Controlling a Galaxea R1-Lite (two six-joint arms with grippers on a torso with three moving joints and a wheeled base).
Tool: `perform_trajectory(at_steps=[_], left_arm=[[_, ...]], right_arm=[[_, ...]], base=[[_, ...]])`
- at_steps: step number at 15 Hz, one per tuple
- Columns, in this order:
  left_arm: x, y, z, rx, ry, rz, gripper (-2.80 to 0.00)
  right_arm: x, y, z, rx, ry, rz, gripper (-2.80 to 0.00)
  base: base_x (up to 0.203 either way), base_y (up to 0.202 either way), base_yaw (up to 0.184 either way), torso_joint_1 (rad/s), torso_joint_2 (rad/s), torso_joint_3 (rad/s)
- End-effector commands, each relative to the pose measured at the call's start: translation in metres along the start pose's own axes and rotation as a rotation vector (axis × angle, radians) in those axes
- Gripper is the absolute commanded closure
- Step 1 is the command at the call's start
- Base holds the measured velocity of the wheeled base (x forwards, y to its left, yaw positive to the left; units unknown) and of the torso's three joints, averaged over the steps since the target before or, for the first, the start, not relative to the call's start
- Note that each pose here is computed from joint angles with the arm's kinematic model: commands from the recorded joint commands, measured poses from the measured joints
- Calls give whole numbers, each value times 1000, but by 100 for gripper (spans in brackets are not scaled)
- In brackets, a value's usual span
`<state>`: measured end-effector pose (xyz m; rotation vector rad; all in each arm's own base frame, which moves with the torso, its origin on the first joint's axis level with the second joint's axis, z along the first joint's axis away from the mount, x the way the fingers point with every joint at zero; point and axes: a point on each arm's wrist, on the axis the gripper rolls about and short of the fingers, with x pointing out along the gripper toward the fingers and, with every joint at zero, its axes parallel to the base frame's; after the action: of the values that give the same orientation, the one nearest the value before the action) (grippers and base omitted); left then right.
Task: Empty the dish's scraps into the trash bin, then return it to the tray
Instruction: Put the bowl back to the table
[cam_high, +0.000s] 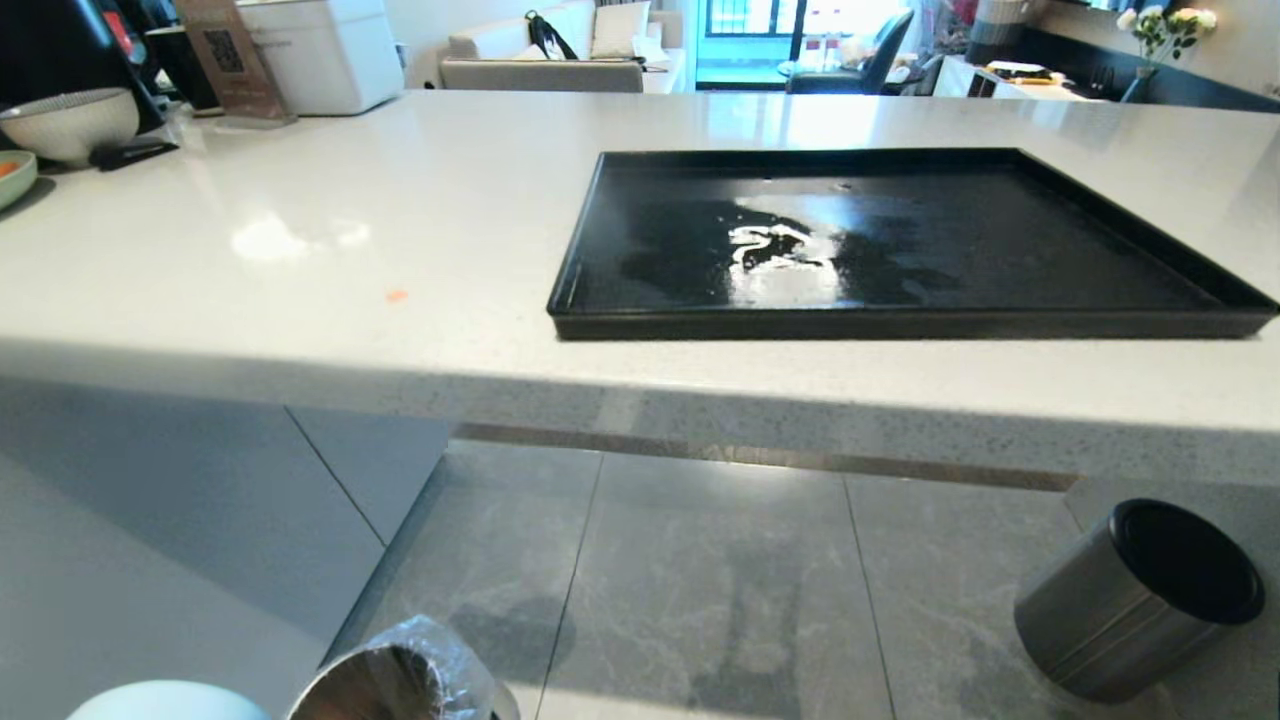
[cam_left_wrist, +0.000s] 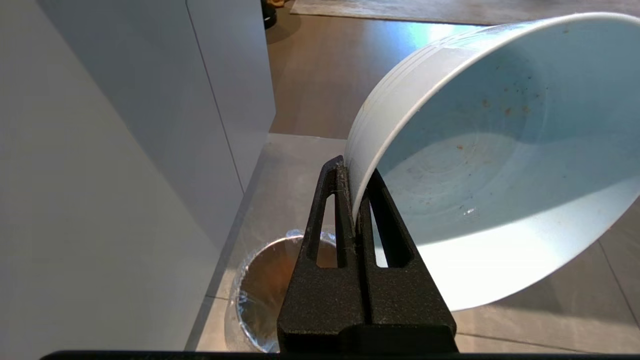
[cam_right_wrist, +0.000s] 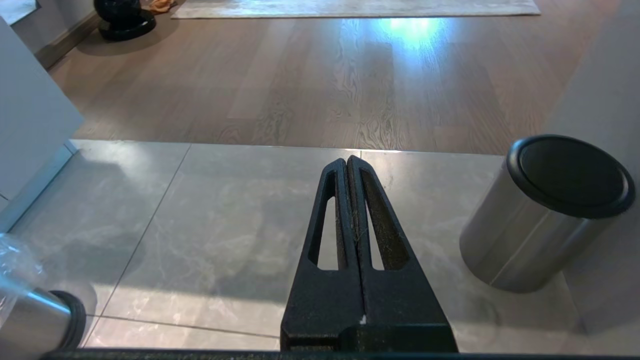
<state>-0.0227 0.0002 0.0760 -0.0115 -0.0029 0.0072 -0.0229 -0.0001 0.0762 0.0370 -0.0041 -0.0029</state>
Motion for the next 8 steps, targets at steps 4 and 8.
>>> perform_trajectory(at_steps=[4,8], left_arm=[[0,0,0,-2,0,2,0],[0,0,0,-2,-1,2,0]], right_arm=[[0,0,0,0,-1,0,0],[0,0,0,0,-1,0,0]], base=[[15,0,-1,3,2,-1],[0,0,0,0,0,0]])
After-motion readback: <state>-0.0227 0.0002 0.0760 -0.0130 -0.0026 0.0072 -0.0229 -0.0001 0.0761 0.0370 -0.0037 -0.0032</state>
